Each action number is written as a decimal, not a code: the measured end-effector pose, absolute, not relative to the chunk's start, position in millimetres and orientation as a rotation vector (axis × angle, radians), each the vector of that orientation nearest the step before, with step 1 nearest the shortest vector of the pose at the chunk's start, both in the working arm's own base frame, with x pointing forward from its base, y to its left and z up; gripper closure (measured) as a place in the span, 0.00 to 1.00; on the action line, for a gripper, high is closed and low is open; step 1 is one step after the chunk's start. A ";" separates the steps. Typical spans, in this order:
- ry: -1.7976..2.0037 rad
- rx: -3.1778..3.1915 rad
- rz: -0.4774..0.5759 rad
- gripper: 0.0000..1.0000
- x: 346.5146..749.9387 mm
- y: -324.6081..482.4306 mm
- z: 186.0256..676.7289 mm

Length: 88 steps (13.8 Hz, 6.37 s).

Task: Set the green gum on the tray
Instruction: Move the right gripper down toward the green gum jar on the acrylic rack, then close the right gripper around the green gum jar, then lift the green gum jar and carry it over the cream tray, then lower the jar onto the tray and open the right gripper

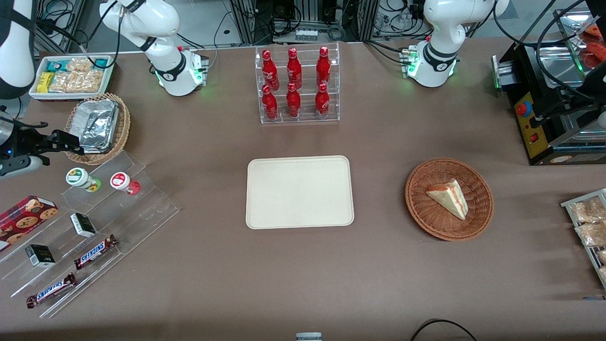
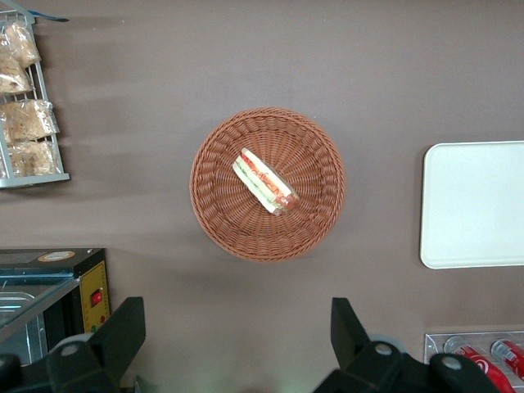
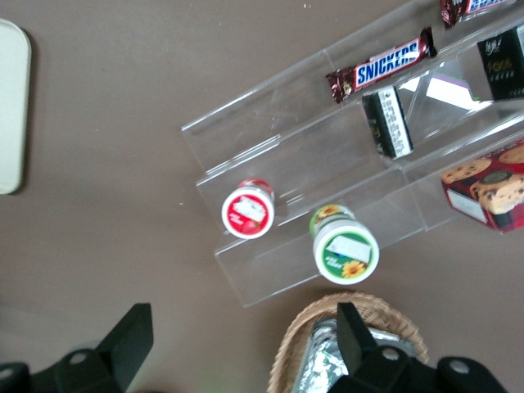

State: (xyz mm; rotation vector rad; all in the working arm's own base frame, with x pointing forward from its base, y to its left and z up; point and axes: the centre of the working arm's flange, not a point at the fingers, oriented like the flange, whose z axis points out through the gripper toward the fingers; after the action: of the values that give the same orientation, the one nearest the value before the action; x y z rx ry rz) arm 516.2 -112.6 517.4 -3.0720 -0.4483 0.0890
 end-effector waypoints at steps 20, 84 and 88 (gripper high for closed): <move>-0.827 -3.052 -0.075 0.00 500.9 -178.0 398.5; 0.006 -3.084 -0.065 0.41 507.8 467.2 292.7; 0.003 -3.093 -0.094 0.41 500.1 484.0 271.1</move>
State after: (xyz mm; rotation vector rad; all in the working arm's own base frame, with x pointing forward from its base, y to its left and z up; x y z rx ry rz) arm 500.1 484.0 271.1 -3.0930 0.0032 -0.0943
